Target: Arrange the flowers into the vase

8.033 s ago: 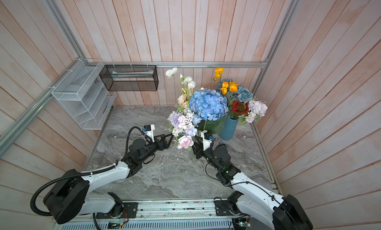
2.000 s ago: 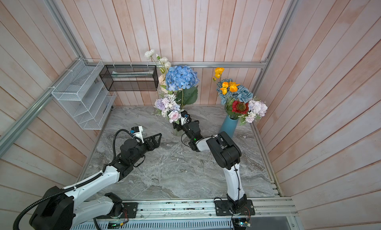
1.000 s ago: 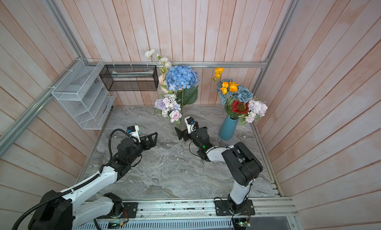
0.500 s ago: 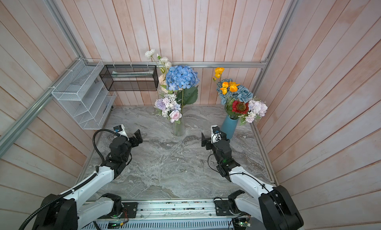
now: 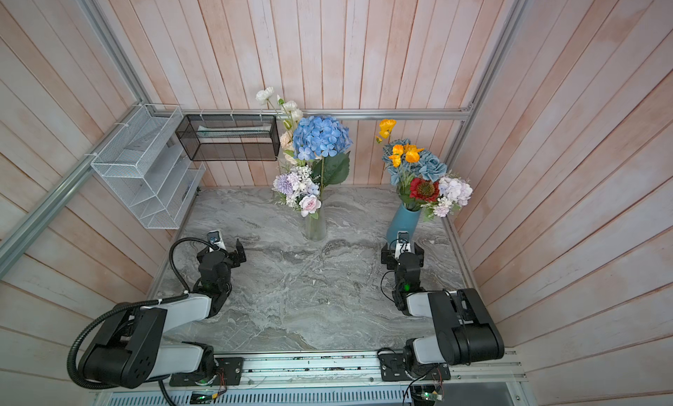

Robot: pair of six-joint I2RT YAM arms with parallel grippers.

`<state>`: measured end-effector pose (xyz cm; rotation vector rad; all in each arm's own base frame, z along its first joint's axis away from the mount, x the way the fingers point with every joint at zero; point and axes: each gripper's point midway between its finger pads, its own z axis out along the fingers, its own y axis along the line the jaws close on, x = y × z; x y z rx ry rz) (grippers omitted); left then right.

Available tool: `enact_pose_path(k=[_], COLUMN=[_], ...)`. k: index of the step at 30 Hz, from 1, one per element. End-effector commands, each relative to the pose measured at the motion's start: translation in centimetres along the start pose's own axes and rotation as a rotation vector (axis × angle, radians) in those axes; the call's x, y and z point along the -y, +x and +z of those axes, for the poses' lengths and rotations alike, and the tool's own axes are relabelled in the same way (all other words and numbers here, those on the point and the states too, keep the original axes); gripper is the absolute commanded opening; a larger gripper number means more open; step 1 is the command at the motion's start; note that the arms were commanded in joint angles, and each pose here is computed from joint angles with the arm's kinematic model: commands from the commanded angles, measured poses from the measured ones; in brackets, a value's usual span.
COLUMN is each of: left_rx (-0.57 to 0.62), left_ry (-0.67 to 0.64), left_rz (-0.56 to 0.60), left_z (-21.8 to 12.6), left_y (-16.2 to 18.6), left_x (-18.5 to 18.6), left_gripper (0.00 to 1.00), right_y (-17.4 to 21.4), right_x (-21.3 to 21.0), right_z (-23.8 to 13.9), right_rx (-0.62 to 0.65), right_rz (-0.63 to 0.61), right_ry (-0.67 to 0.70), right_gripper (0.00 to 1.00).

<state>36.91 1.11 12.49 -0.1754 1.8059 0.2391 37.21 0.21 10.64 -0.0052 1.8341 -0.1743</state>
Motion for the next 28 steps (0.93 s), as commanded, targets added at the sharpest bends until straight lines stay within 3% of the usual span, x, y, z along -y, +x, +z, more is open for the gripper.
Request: enact_pose_path(k=[1,4,8,9,11,28], left_rx=[0.154,0.149,0.199,0.215,0.135,0.108], left_ry=[0.048,0.141,0.206,0.199,0.208,0.229], left_rz=[0.005,0.013,-0.007,-0.008,-0.001,-0.022], left_z=[0.3,0.3,-0.5,-0.4,0.4,1.5], left_y=[-3.1,-2.1,-1.4,-1.6,-0.8,-0.8], left_x=[0.1,1.1,1.1,1.0,1.3,1.2], left_gripper=[1.00,1.00,1.00,1.00,1.00,1.00], right_y=[-2.6,-1.9,-1.7,-1.6,-1.7,-1.7], right_x=[0.6,2.6,2.2,2.3,2.3,2.3], right_z=[1.0,0.2,0.3,0.4,0.3,0.3], right_rx=[0.082,0.131,0.122,0.112,0.119,0.115], right_rz=[0.068,0.175,0.145,0.147,0.138,0.134], right_ry=[-0.066,-0.067,-0.086,-0.082,-0.053,-0.048], right_gripper=[0.98,0.98,0.98,0.98,0.98,0.98])
